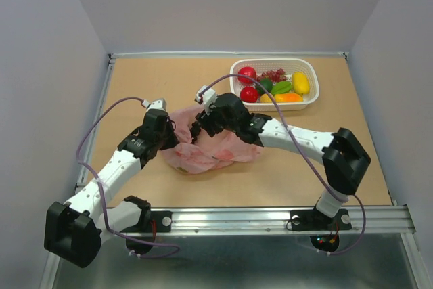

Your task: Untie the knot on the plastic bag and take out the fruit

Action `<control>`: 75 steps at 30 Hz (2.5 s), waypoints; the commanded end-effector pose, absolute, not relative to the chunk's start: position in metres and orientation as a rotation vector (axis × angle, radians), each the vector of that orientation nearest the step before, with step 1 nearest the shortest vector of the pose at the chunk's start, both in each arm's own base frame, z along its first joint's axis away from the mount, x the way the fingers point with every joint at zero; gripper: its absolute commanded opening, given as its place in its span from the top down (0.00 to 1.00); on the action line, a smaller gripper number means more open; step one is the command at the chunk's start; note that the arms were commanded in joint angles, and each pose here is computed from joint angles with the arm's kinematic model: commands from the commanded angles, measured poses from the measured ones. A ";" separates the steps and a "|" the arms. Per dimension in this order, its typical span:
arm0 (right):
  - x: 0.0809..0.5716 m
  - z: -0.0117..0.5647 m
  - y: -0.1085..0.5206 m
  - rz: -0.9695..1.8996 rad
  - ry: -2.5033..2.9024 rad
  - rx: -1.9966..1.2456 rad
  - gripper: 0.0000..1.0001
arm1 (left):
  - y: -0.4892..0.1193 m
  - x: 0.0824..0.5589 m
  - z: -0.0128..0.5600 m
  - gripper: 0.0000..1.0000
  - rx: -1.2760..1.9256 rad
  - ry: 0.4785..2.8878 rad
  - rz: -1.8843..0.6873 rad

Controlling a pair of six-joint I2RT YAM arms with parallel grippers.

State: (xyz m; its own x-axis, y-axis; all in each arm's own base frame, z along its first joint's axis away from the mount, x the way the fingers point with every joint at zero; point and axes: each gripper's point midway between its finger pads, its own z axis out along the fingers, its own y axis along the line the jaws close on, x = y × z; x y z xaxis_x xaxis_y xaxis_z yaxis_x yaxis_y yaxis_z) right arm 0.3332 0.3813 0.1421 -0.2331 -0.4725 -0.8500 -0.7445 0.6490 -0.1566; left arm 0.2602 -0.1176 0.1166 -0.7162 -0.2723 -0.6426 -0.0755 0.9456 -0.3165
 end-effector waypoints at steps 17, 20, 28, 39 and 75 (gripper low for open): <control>0.451 0.306 0.207 0.121 1.758 -0.308 0.99 | -0.105 0.255 0.124 1.00 -0.326 2.241 -0.354; 0.481 0.292 0.171 0.072 1.798 -0.189 0.99 | -0.105 0.253 0.128 1.00 -0.332 2.223 -0.376; 0.563 0.250 0.065 -0.035 1.850 0.149 0.99 | -0.107 0.252 0.130 1.00 -0.351 2.205 -0.402; 0.612 0.202 0.029 -0.052 1.891 0.272 0.34 | -0.106 0.250 0.135 1.00 -0.365 2.171 -0.425; 0.349 0.274 0.232 0.728 1.810 -0.403 0.00 | -0.244 0.246 0.229 1.00 0.100 2.079 -0.700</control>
